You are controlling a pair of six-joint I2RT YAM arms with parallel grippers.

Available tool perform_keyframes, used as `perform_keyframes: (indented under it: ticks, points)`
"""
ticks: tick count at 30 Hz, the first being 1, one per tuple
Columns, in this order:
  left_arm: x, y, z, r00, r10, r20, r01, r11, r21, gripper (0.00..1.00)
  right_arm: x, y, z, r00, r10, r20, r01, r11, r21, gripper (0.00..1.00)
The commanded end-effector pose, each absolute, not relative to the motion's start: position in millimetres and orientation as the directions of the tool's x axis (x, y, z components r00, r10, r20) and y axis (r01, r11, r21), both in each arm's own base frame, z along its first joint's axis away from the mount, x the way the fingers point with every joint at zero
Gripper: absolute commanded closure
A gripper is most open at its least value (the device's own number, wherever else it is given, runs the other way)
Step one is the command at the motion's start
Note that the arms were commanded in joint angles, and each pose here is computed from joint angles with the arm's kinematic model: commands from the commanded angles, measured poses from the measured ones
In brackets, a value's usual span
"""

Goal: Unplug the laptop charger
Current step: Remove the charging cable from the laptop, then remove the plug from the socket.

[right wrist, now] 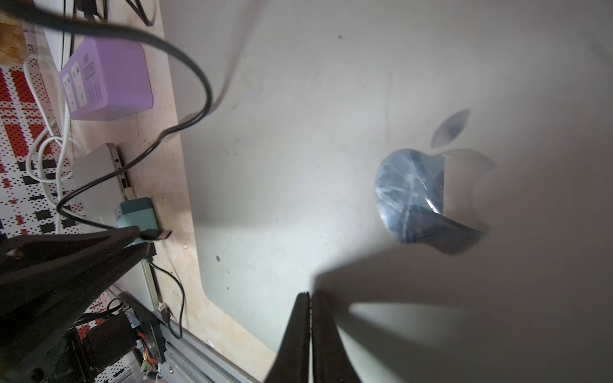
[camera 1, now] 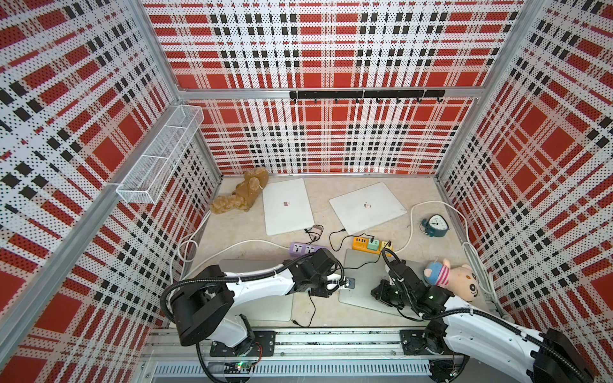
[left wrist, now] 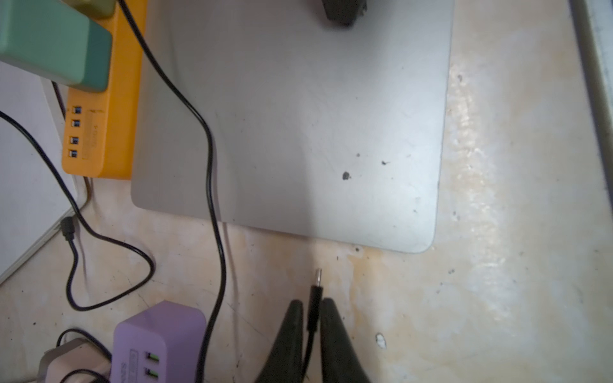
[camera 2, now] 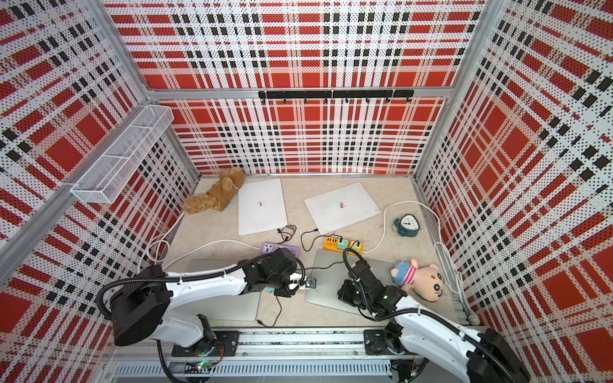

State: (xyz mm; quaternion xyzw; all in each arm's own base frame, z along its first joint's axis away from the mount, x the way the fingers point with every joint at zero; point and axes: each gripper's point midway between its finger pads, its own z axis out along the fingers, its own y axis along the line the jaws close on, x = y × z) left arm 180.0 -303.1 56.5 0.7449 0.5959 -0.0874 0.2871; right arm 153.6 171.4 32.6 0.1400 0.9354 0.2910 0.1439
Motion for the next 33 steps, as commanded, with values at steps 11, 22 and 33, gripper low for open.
perform_keyframes:
  ticks: [11,22,33]
  points:
    - [194,-326,123,0.151,0.695,-0.703,0.956,0.078,0.282,0.58,174,136,70,-0.858,0.378,-0.347,0.214,0.879,0.427,0.91]
    - [265,-357,156,-0.397,0.441,-0.805,0.828,0.55,-0.107,0.7,205,96,119,-0.765,0.361,-0.533,0.293,0.932,0.211,0.77]
    - [303,-385,120,-0.753,0.211,-0.624,0.571,0.681,-0.458,1.0,238,94,120,-0.773,0.341,-0.535,0.268,0.94,0.212,0.7]
